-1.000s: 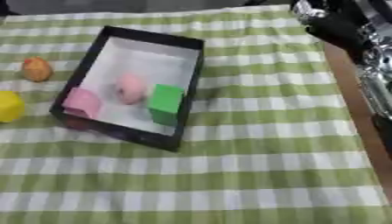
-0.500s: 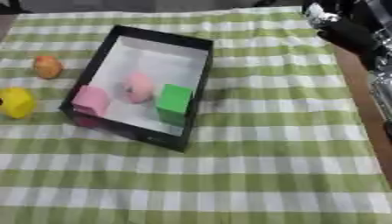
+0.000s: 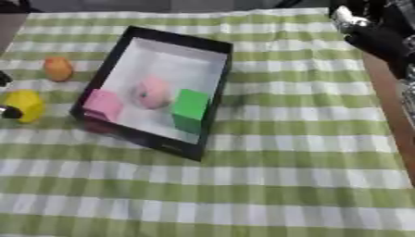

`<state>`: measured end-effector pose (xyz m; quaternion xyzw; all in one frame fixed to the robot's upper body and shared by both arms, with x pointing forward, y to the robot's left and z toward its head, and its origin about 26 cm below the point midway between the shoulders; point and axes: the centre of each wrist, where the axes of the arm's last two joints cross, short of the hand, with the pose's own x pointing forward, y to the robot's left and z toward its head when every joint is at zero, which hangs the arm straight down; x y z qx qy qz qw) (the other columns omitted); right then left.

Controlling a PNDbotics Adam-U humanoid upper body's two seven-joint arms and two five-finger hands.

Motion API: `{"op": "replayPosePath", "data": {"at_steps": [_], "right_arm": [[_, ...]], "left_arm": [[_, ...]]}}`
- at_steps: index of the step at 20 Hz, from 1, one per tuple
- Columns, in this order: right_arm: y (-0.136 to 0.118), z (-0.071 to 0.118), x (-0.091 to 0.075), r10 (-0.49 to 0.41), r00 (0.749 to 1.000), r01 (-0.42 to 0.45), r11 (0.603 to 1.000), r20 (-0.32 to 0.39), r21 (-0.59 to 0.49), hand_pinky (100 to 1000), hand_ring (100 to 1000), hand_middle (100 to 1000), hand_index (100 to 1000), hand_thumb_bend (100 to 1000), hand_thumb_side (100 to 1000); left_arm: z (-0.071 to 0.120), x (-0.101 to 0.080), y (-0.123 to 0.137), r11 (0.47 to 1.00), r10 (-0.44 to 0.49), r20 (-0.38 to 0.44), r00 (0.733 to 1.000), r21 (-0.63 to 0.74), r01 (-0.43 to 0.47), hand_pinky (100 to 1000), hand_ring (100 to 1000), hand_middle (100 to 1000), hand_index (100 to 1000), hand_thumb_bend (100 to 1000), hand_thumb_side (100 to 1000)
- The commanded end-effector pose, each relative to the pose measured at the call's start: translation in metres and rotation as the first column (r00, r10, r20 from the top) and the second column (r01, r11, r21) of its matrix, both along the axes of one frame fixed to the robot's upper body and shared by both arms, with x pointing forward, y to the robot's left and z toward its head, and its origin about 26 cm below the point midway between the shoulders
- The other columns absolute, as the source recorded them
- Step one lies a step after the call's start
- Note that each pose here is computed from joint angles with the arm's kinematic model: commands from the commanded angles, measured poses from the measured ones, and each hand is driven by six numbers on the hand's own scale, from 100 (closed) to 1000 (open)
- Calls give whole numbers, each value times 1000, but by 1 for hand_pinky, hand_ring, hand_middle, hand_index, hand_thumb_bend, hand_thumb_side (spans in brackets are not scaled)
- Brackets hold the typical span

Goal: Pick up objects on the table and place them in the box.

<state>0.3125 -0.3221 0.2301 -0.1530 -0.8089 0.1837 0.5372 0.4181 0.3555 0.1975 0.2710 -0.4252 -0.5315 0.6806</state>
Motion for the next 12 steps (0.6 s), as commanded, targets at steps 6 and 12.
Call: {"op": "replayPosePath", "data": {"at_steps": [6, 12], "right_arm": [[-1, 2, -1, -3, 1000, 3, 1000, 4, 0, 936, 783, 688, 756, 156, 425], [-1, 1, 0, -7, 1000, 7, 1000, -1, 6, 938, 784, 689, 756, 150, 429]], "left_arm": [[-1, 10, -9, 995, 61, 97, 993, 69, -68, 784, 753, 746, 817, 743, 345], [-6, 12, -17, 995, 31, 91, 995, 87, -39, 747, 713, 698, 756, 600, 237]]}}
